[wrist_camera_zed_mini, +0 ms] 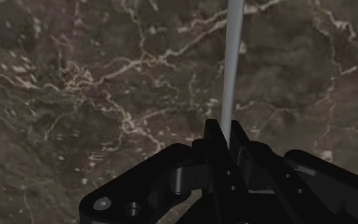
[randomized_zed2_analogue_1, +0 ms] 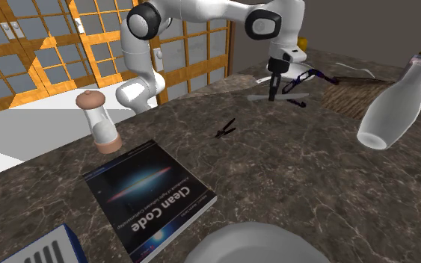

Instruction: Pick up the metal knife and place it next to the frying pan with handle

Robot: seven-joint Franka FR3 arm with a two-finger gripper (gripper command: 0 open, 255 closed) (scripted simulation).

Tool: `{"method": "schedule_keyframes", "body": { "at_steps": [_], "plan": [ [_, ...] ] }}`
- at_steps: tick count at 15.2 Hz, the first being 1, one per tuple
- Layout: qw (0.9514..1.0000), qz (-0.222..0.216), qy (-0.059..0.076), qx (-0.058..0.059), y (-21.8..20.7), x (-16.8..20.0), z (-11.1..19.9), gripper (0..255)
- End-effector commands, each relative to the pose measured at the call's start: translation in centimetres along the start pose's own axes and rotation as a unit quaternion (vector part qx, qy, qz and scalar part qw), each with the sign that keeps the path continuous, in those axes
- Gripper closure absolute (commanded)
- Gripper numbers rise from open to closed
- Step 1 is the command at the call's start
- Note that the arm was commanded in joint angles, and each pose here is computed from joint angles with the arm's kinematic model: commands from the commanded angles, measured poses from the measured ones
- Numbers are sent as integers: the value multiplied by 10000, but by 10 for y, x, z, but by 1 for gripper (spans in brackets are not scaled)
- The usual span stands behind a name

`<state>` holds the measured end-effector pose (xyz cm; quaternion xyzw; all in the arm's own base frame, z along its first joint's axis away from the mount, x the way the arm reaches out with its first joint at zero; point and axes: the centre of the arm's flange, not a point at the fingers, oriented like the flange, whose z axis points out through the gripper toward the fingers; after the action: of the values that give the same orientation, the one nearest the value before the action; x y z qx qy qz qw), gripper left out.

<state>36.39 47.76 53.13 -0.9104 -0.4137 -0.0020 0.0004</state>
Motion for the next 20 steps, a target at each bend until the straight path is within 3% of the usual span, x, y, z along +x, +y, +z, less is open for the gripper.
{"method": "schedule_keyframes", "body": {
  "at_steps": [1,7,8,13,17,20],
  "plan": [
    [10000,-1,-8,1,1,-1,3,255],
    [10000,-1,-8,1,1,-1,3,255],
    [10000,-1,-8,1,1,-1,3,0],
    [10000,-1,-8,1,1,-1,3,0],
    [10000,-1,-8,1,1,-1,-47,0],
    [10000,-1,-8,1,1,-1,-47,0]
  ]
}}
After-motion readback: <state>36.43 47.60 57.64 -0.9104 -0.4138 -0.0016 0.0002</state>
